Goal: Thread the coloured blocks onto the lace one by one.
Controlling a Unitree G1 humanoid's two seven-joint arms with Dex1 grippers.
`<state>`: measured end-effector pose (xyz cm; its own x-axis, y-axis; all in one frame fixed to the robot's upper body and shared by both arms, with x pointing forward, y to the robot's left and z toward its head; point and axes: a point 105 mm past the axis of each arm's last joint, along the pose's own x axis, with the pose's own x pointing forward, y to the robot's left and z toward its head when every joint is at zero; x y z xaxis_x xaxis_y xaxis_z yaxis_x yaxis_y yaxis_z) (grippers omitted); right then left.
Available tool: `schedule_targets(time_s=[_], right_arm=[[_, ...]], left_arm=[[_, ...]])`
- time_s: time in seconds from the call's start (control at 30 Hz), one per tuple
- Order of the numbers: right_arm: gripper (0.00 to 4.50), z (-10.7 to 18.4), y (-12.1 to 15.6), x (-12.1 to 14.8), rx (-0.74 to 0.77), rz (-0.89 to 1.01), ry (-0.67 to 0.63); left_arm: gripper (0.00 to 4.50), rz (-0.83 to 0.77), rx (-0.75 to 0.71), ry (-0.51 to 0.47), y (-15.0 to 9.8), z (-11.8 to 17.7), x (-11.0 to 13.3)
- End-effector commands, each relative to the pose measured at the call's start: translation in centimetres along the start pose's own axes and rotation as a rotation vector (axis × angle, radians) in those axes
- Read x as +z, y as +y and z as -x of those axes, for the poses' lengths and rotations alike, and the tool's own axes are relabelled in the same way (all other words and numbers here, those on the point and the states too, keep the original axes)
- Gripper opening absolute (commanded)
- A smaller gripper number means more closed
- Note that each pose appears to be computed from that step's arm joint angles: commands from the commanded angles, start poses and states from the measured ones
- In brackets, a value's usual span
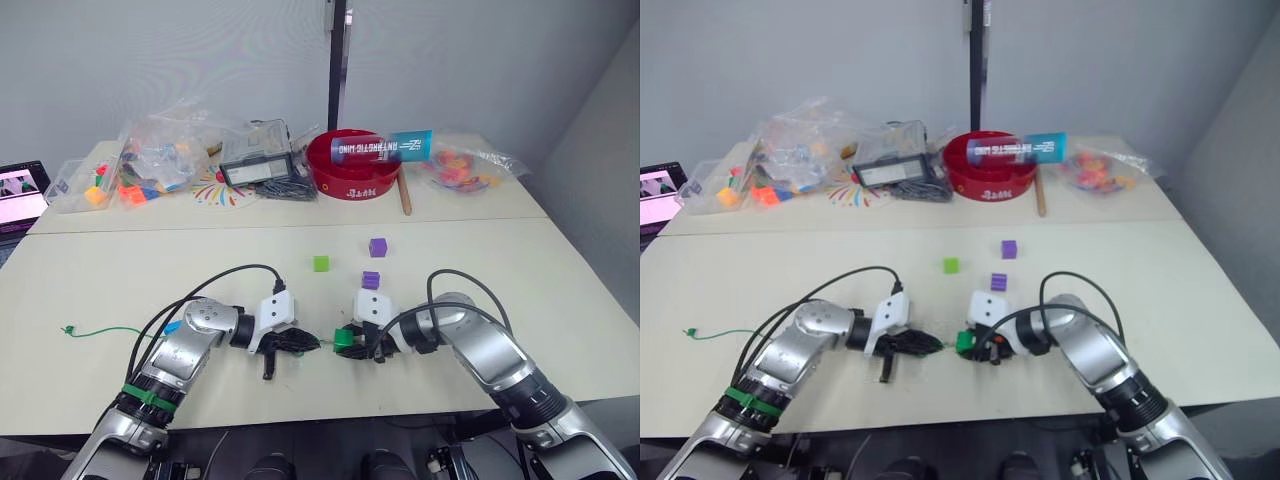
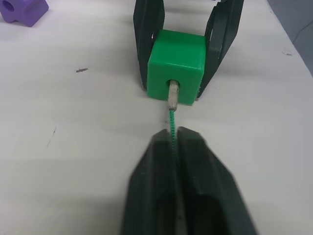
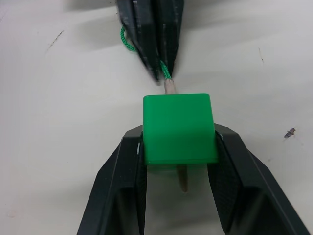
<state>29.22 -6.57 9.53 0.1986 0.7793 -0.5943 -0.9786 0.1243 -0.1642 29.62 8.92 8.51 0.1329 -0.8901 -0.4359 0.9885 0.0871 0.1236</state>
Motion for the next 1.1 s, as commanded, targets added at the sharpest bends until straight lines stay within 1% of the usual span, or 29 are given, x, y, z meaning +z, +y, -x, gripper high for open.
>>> schedule_targets(time_s=[0.03,0.17,0.3,0.43,0.6,0.63,0.73,0.9,0.93,1.0,1.1], right_arm=[[1.2,0.2,0.2,0.1,-0.006,0.007,-0.005],[1.2,0.1,0.2,0.1,-0.003,0.007,-0.006],[1.2,0.0,0.2,0.2,-0.003,0.008,-0.008],[1.2,0.0,0.2,0.2,-0.004,0.008,-0.009],[1.2,0.0,0.2,0.2,-0.007,0.007,-0.008],[1.2,0.0,0.2,0.3,-0.007,0.007,-0.008],[1.2,0.0,0.2,0.3,-0.007,0.007,-0.011],[1.2,0.0,0.3,0.3,-0.006,0.006,-0.009],[1.2,0.0,0.3,0.3,-0.007,0.006,-0.009],[1.2,0.0,0.3,0.2,-0.007,0.005,-0.008],[1.2,0.0,0.3,0.2,-0.005,0.004,-0.008]], left_arm=[[0.05,-0.039,0.006,-0.006,0.3,-0.3,0.6],[0.05,-0.055,0.017,-0.018,0.7,-0.5,1.2],[0.05,-0.113,-0.016,-0.028,0.6,-1.1,2.7],[0.05,-0.136,-0.095,-0.001,-0.5,-1.5,2.6],[0.05,-0.14,-0.145,0.034,-1.1,-2.4,2.3],[0.05,-0.14,-0.145,0.042,-1.1,-2.6,2.2],[0.05,-0.137,-0.083,0.067,0.0,-3.1,1.6],[0.05,-0.14,-0.029,0.032,0.9,-3.2,2.3],[0.58,-0.136,-0.024,0.014,1.0,-3.1,2.6],[1.1,-0.127,-0.027,-0.017,0.8,-2.9,3.1],[2.1,-0.12,-0.029,-0.036,0.6,-2.6,3.4]])
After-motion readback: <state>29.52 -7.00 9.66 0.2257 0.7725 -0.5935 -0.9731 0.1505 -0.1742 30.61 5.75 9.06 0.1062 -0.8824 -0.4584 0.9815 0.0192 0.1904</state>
